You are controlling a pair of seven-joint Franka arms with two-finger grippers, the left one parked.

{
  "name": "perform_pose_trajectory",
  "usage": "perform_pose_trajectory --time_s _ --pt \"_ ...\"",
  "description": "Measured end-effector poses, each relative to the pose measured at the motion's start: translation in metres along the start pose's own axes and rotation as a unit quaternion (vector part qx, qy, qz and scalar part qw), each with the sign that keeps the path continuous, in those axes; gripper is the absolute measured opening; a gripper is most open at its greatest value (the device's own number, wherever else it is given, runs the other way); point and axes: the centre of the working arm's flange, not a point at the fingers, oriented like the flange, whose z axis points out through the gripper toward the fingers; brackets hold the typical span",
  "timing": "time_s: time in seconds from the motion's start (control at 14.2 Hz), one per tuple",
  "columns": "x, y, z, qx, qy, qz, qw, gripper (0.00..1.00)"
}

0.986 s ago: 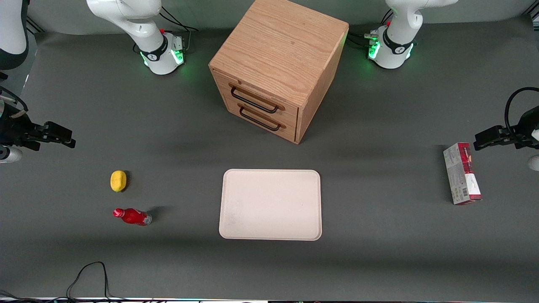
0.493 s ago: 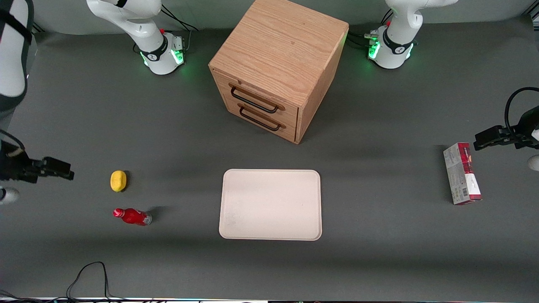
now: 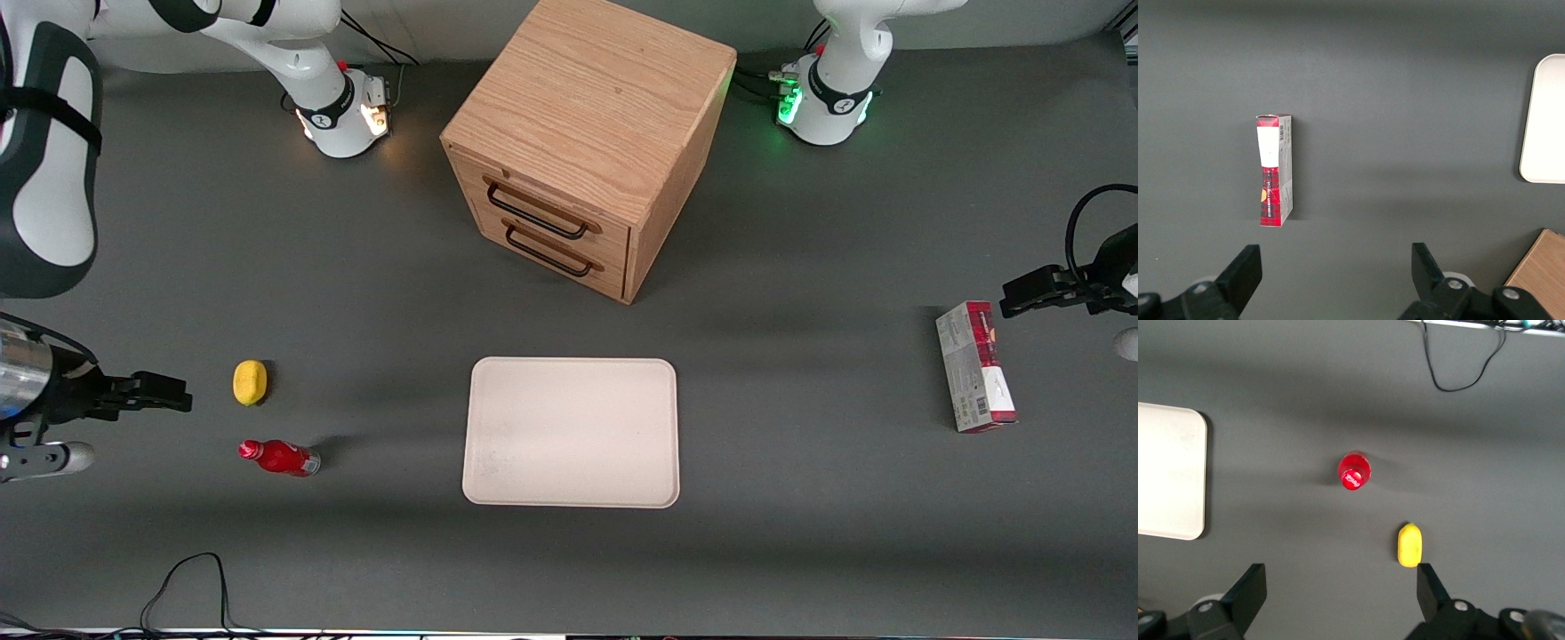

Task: Place coke bottle on tray
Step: 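Lower the open right gripper over the red bottle's body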

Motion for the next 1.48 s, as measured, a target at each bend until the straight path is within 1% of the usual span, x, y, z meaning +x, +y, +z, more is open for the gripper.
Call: perform_pose_trajectory --time_s 0.07,0.28,0.56,0.85,0.92,1.2,1.48 --pt "0.004 0.0 0.011 0.001 -0.004 0.0 1.0 1.0" --pt "0.021 0.003 0.051 0.001 -0.004 0.001 1.0 1.0" --pt "0.038 0.004 0.119 0.001 0.016 0.0 0.9999 1.0" --pt "0.038 0.001 0.181 0.0 0.035 -0.001 0.9994 1.0" --pt "0.035 0.001 0.194 0.0 0.037 -0.002 0.9993 1.0" --pt "0.03 0.0 0.214 0.001 0.031 -0.002 0.9995 1.0" --pt "0.029 0.0 0.21 0.001 0.033 -0.002 0.9994 1.0"
